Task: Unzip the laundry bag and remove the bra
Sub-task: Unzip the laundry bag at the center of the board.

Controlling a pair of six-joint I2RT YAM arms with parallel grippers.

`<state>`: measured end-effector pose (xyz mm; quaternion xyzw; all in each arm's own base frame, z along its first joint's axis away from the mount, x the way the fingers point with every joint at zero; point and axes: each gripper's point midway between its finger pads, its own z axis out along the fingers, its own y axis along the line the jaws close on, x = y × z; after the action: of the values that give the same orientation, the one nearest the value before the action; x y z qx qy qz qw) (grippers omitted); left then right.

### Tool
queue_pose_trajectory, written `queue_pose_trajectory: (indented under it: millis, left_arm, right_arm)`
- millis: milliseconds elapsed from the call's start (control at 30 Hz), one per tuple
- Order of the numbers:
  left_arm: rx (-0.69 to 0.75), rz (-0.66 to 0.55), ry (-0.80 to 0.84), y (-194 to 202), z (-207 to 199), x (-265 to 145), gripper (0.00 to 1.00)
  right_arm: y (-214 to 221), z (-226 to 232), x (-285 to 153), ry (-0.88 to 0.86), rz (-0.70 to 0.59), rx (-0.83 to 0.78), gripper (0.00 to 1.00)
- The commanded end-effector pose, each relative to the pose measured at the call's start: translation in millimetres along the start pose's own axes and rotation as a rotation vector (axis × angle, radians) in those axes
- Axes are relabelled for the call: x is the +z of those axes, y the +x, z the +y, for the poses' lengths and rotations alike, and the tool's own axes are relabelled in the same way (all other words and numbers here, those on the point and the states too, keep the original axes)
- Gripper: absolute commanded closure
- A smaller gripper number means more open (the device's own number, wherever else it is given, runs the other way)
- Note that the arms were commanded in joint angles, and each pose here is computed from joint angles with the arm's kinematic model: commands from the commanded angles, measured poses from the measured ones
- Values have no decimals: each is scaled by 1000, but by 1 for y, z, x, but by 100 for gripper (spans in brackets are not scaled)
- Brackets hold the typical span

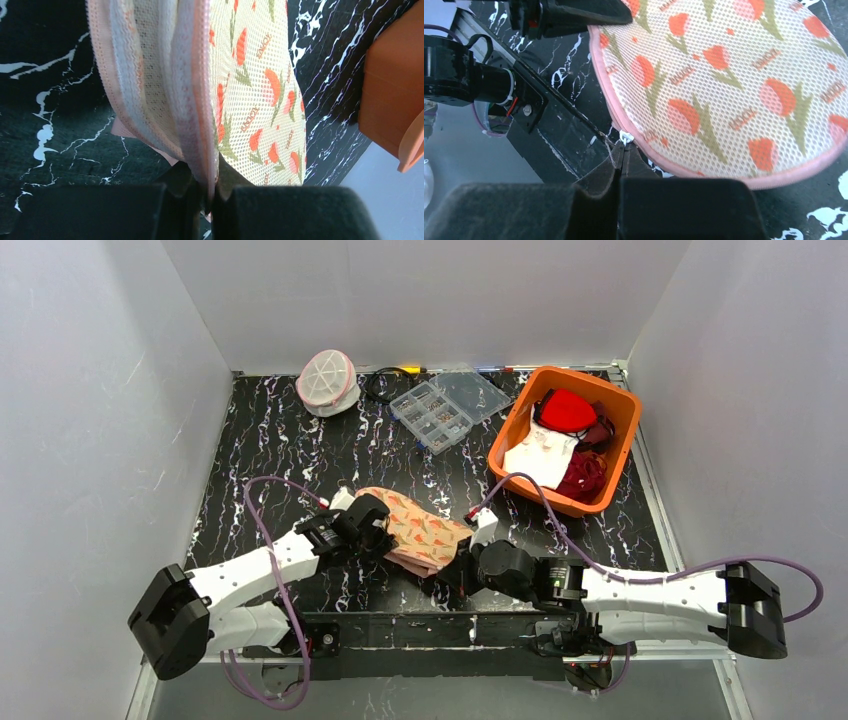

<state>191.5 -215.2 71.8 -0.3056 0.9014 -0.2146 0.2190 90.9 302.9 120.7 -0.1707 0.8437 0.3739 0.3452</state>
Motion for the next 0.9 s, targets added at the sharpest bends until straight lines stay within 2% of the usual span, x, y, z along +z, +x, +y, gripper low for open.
queue_pose_trajectory:
  millis: [0,333,500,567,700,767,867]
  left_arm:
    - [34,-84,-64,-22,23,0,100]
    - [173,54,22,-24,3,8,100]
    - [245,87,75,-26,-14,9,99]
    - [267,89,83,-28,-20,8,92]
    - [290,121,101,-24,-25,-1,66]
    - [313,127,111,-23,-22,-9,40]
    - [325,119,109,-22,-6,-30,12]
  right_arm:
    - [-2,-13,-7,56,-14,-13,99]
    - [5,-60,-17,253,-13,-72,99]
    - [13,-63,-11,232,-11,-82,99]
    - [15,-59,-7,203,-12,-84,99]
    - [16,-43,0,133,0,-79,99]
    - [19,-36,4,106,17,-74,99]
    - [18,-20,10,44,17,-49,99]
